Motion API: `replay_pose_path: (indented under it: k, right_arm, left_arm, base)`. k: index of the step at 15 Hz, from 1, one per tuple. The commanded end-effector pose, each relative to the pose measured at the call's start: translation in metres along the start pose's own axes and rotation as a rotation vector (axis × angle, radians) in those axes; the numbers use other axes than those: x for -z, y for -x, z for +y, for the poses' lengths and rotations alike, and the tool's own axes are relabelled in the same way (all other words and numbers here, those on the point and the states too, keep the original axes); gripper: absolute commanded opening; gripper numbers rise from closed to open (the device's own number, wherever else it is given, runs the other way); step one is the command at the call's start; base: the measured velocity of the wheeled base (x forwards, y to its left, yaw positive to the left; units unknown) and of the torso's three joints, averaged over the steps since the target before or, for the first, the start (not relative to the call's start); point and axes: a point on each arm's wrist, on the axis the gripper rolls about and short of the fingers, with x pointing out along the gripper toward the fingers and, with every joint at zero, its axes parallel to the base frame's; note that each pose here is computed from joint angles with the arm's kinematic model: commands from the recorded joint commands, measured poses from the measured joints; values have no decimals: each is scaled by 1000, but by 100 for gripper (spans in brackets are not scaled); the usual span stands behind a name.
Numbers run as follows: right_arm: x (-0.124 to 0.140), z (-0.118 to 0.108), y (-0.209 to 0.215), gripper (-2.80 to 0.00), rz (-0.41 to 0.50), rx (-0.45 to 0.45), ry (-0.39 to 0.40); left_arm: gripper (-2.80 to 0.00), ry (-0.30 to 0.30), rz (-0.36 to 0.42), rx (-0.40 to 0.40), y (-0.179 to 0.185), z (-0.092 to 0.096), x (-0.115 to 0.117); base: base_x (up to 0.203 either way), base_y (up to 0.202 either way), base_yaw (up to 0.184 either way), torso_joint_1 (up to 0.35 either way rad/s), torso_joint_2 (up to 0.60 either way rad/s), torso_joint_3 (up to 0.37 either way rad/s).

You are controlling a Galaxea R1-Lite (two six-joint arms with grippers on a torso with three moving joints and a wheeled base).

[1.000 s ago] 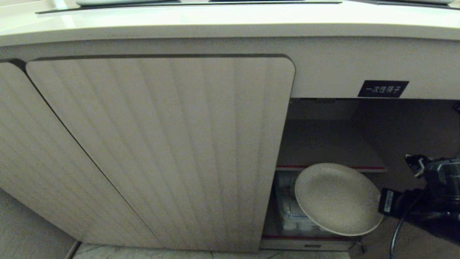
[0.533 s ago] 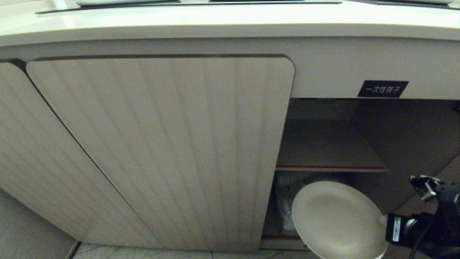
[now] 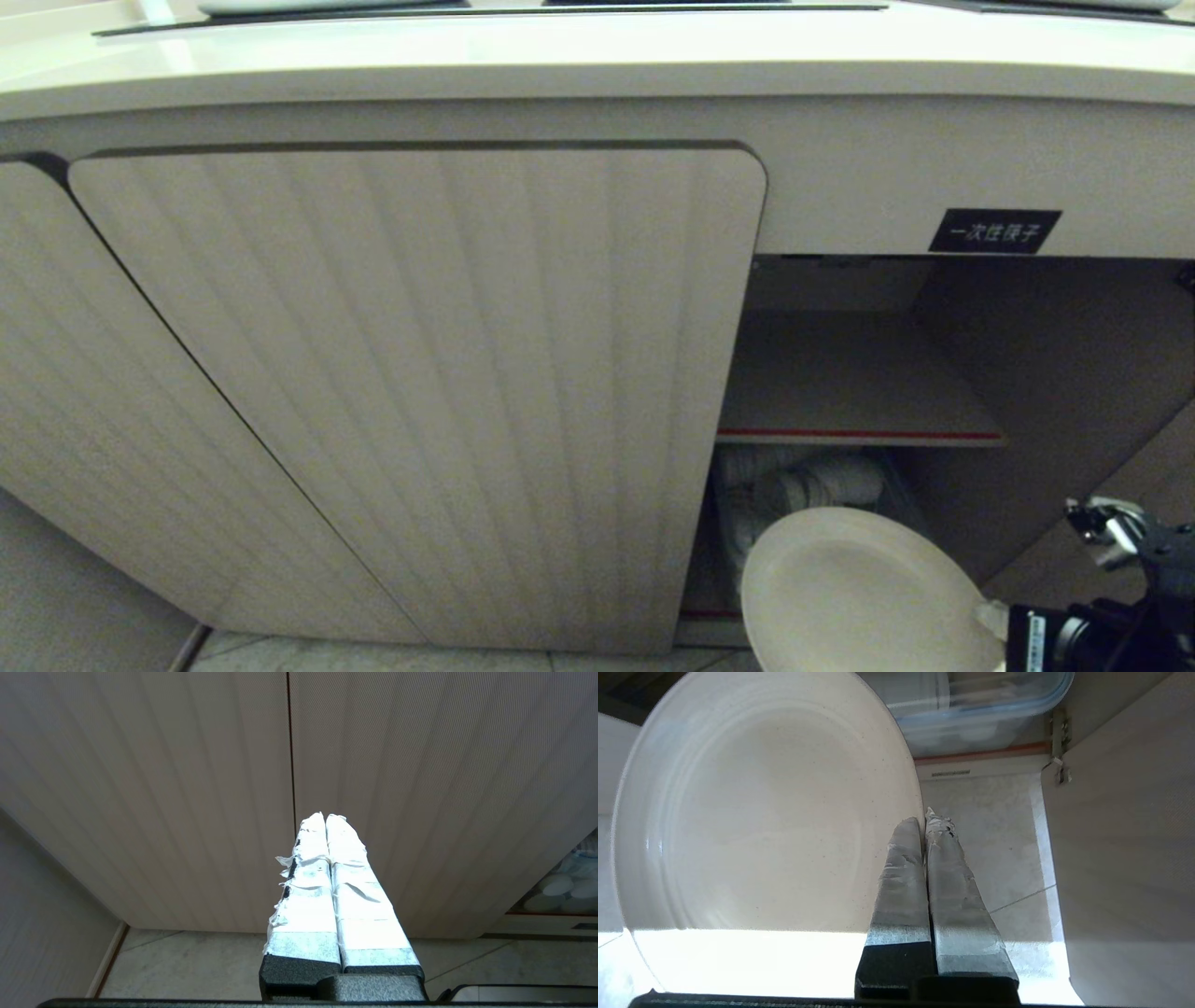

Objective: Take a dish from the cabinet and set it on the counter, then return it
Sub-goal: Place it on the table

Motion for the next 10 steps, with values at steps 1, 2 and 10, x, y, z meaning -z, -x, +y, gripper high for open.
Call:
replay_pose_path:
  k: [1,2,10]
  right_arm:
    - [2,0,0,-280,5,-6,-4]
    - [3,0,1,-280,7,-6,-5]
    - [22,-8,16,-280,18,-35,25]
  left_arm:
    - [-280,0,0,0,0,0,0]
    - [-280,0,0,0,0,0,0]
    - [-280,0,0,0,0,0,0]
  base:
    - [0,0,0,0,0,0]
    - [0,0,0,0,0,0]
    - [0,0,0,0,0,0]
